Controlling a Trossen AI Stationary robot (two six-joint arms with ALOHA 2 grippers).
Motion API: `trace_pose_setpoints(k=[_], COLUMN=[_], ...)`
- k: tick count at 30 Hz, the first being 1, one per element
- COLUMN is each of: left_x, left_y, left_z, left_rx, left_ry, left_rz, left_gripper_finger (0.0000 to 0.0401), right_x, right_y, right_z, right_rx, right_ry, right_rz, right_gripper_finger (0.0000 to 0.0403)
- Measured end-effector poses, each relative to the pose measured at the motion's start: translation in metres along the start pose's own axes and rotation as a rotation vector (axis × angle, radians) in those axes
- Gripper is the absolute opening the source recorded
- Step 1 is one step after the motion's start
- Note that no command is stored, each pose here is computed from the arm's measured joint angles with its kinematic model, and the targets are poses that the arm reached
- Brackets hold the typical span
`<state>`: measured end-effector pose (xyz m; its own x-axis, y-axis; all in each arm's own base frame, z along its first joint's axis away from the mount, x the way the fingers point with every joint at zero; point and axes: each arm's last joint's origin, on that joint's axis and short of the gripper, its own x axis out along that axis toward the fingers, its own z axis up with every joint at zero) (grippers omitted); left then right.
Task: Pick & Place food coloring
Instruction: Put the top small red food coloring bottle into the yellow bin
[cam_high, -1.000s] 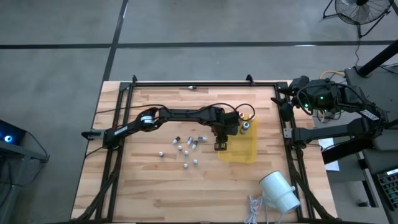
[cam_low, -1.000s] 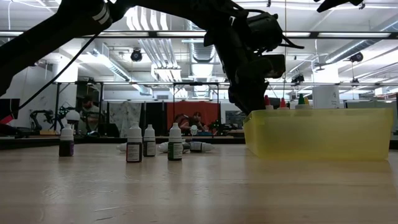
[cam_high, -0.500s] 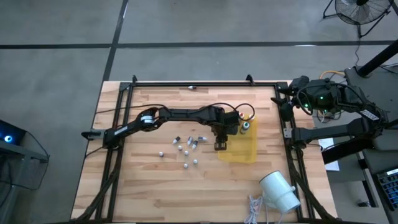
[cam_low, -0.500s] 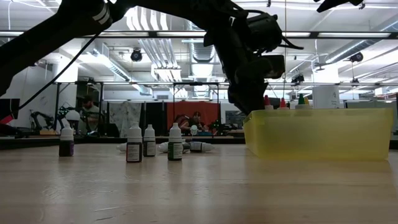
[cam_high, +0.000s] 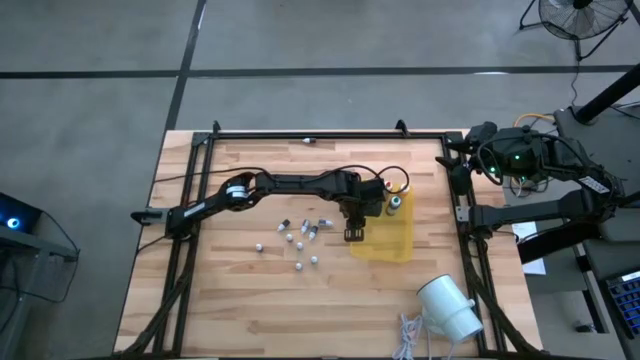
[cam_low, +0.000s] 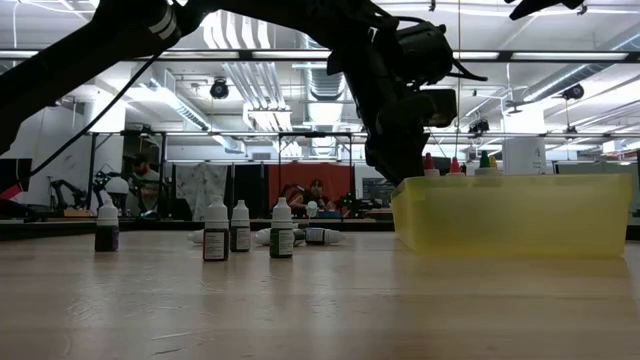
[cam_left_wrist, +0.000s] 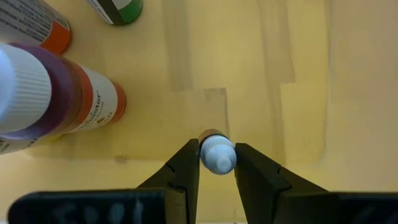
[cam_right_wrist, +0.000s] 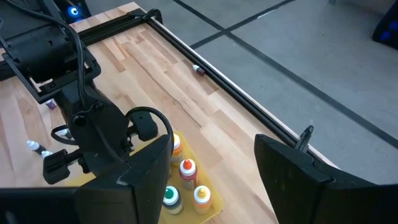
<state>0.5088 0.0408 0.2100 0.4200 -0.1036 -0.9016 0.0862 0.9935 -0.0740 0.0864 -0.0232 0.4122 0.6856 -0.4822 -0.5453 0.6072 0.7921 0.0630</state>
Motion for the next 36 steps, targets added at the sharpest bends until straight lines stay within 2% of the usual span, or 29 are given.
trace_pose_setpoints(k=[36], left_x=[-0.0002], left_y=[0.0011], left_z=[-0.0002], left_rx=[-0.015], left_ry=[0.0], left_rz=[0.0], left_gripper_finger=[0.0072], right_x=[-0.0001], right_y=[0.0], right_z=[0.0], right_rx=[0.0], right_ry=[0.0], right_rz=[0.001], right_gripper_finger=[0.0221])
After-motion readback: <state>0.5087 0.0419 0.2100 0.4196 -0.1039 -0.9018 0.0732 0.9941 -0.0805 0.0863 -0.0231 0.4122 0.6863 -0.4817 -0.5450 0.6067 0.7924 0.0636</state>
